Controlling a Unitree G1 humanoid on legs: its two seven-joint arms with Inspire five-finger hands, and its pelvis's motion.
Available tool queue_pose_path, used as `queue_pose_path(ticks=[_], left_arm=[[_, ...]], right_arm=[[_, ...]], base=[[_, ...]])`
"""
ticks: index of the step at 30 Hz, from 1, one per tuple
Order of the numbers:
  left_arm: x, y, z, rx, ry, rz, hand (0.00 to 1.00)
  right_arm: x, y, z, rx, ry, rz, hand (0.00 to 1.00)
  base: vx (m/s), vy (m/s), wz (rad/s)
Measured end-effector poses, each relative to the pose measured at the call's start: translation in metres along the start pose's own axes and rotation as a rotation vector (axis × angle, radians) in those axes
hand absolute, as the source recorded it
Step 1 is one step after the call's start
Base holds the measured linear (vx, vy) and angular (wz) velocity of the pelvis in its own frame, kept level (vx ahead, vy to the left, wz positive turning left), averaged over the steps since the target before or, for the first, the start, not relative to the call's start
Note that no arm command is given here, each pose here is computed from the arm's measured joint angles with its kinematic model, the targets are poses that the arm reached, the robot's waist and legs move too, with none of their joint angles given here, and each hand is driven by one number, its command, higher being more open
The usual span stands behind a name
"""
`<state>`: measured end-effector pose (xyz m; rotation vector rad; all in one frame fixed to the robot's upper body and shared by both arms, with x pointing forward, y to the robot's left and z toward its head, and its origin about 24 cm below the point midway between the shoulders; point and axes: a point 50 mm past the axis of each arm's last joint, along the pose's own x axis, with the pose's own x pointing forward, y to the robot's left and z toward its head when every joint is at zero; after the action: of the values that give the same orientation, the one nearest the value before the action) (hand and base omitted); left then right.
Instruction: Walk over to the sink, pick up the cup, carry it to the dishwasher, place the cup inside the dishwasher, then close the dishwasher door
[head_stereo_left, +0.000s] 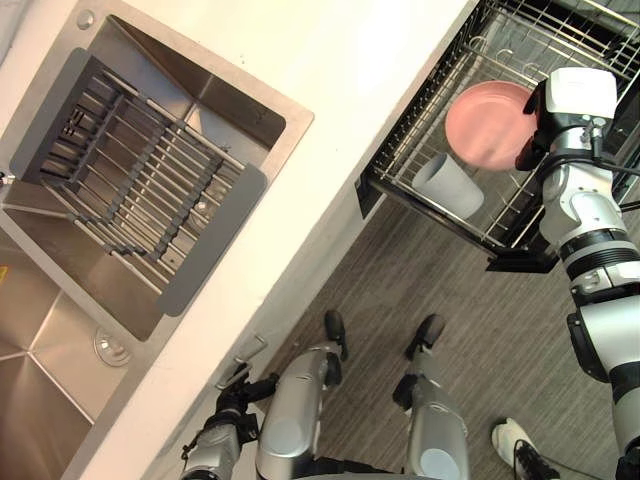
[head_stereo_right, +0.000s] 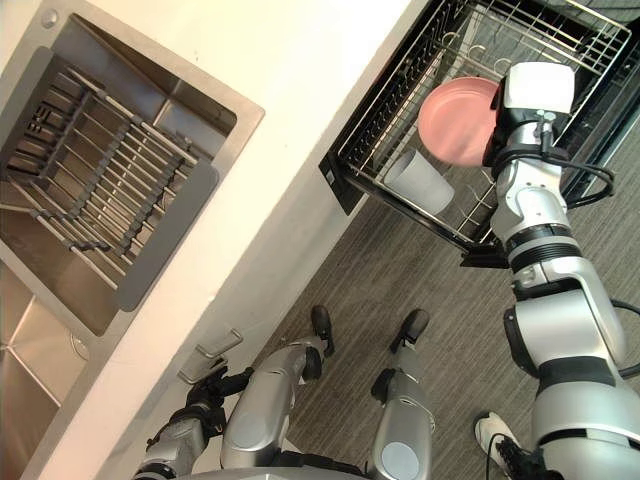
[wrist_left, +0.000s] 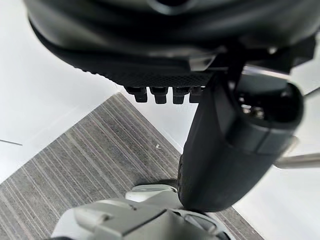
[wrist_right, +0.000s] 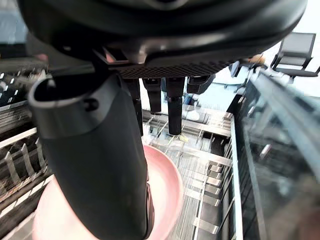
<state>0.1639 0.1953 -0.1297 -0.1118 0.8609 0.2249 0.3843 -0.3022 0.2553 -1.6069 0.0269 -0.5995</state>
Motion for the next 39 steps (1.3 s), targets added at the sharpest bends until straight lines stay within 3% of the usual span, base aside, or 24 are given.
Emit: queue_pose_path(ticks=[7, 12, 18, 19, 23, 27, 32, 39], left_arm=[[-0.007, 0.022, -0.025, 0.024, 0.092, 0.065, 1.0], [-0.024, 0.04, -0.068, 0.072, 0.246, 0.122, 1.0], [-0.041, 0.052, -0.101, 0.15, 0.368, 0.145, 1.0], [-0.043, 0.053, -0.104, 0.174, 0.377, 0.141, 1.0], [-0.033, 0.047, -0.087, 0.224, 0.322, 0.084, 1.0], [-0.02, 0.027, -0.065, 0.199, 0.226, 0.012, 1.0], [-0.016, 0.0, -0.059, 0.154, 0.182, -0.042, 1.0], [-0.012, -0.016, -0.047, 0.116, 0.139, -0.081, 1.0]], right_arm=[[-0.003, -0.001, -0.024, 0.164, 0.085, -0.059, 1.0], [-0.035, 0.049, -0.088, 0.422, 0.334, 0.032, 1.0], [-0.092, 0.107, -0.149, 0.424, 0.583, 0.197, 1.0], [-0.097, 0.113, -0.153, 0.437, 0.611, 0.226, 0.0], [-0.098, 0.113, -0.166, 0.563, 0.708, 0.236, 0.0], [-0.074, 0.096, -0.154, 1.036, 0.807, 0.149, 0.0], [-0.055, 0.081, -0.138, 1.421, 0.843, 0.071, 0.0], [-0.021, 0.037, -0.105, 1.464, 0.628, -0.002, 0.0]], base=[[0.06, -0.006, 0.05], [0.13, 0.037, 0.08], [0.04, 0.061, -0.03], [-0.07, 0.038, -0.18], [-0.17, 0.015, -0.15], [-0.15, -0.003, -0.34], [-0.01, -0.029, -0.17], [0.04, 0.022, 0.02]])
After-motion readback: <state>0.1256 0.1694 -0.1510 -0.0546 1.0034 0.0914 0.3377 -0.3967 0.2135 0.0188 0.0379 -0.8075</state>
